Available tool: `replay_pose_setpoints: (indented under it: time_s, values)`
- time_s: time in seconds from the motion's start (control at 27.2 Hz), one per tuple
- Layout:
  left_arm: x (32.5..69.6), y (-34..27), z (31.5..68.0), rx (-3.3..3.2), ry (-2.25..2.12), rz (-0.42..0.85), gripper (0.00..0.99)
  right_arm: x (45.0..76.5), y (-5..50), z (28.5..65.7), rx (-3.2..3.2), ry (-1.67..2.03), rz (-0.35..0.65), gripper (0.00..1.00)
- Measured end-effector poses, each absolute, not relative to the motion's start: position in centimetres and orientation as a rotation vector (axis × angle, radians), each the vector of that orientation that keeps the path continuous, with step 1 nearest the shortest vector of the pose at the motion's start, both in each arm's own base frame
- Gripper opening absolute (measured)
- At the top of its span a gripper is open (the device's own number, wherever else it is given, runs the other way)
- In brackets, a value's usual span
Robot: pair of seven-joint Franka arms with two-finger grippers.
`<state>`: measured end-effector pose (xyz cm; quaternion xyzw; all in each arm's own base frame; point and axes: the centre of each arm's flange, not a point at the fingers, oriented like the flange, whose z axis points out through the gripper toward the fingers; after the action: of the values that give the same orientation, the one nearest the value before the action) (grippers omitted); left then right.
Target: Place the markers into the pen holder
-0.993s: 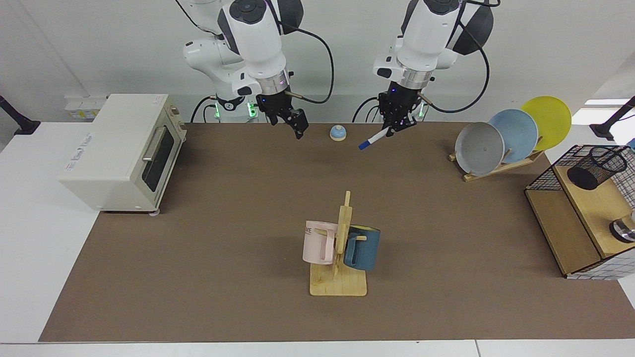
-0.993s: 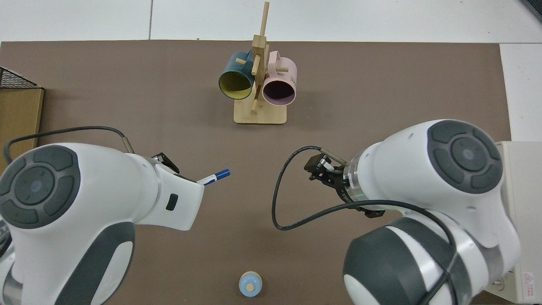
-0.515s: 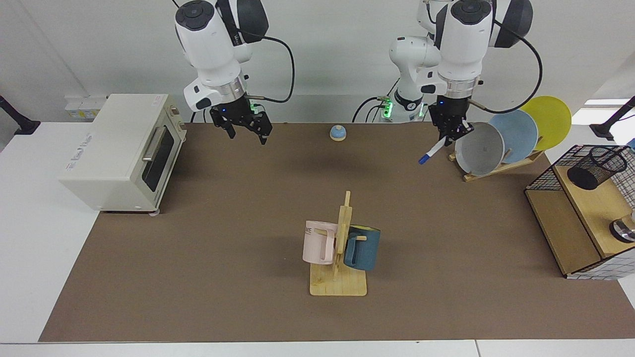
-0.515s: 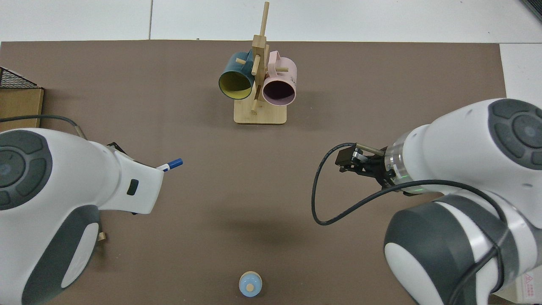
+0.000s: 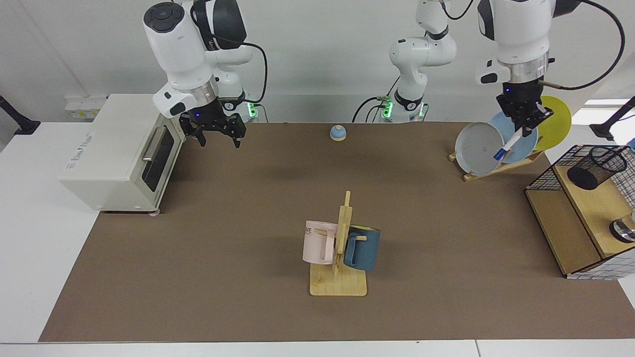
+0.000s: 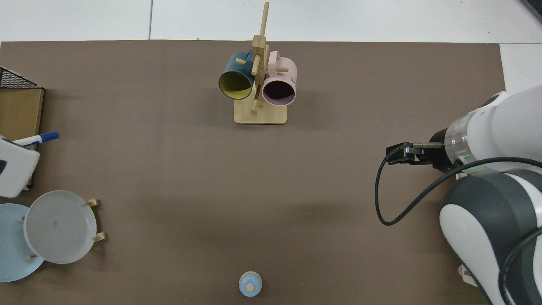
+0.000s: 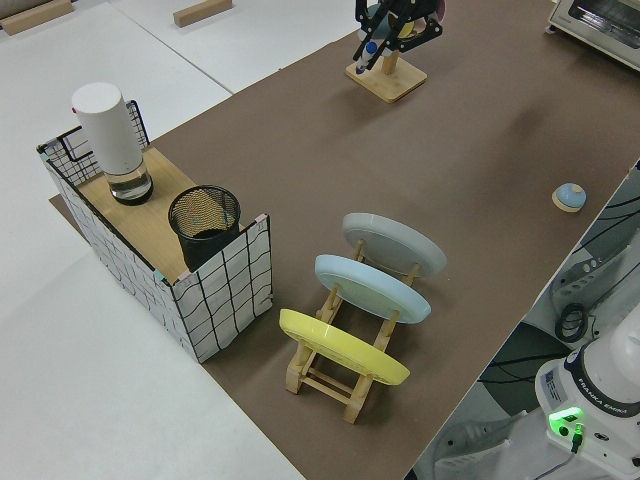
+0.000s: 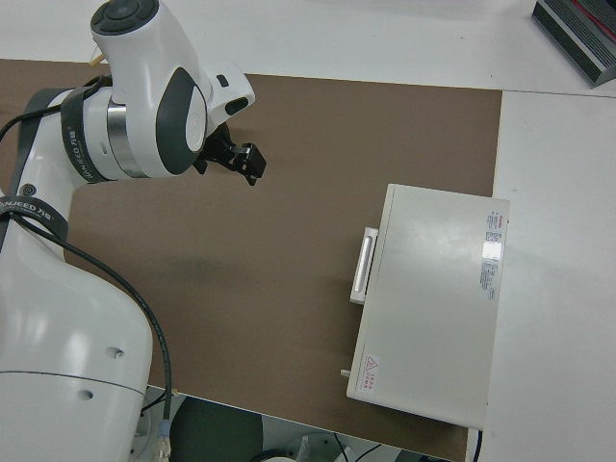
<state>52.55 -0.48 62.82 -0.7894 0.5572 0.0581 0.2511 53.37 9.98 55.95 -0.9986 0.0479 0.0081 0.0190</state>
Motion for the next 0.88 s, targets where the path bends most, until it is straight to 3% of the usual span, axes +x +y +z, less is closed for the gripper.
replay_pose_setpoints:
  time_s: [0.44, 0.88]
  values:
    - [53.7, 8.4, 65.7, -1.815, 1.572, 0.465, 0.181, 53.9, 9.2, 57.9, -3.128, 0.025, 0.006, 1.00]
    - [54.0, 12.3, 67.1, -1.623, 1.592, 0.608, 0.181, 55.9, 7.6, 60.3, -3.151, 0.009, 0.033, 1.00]
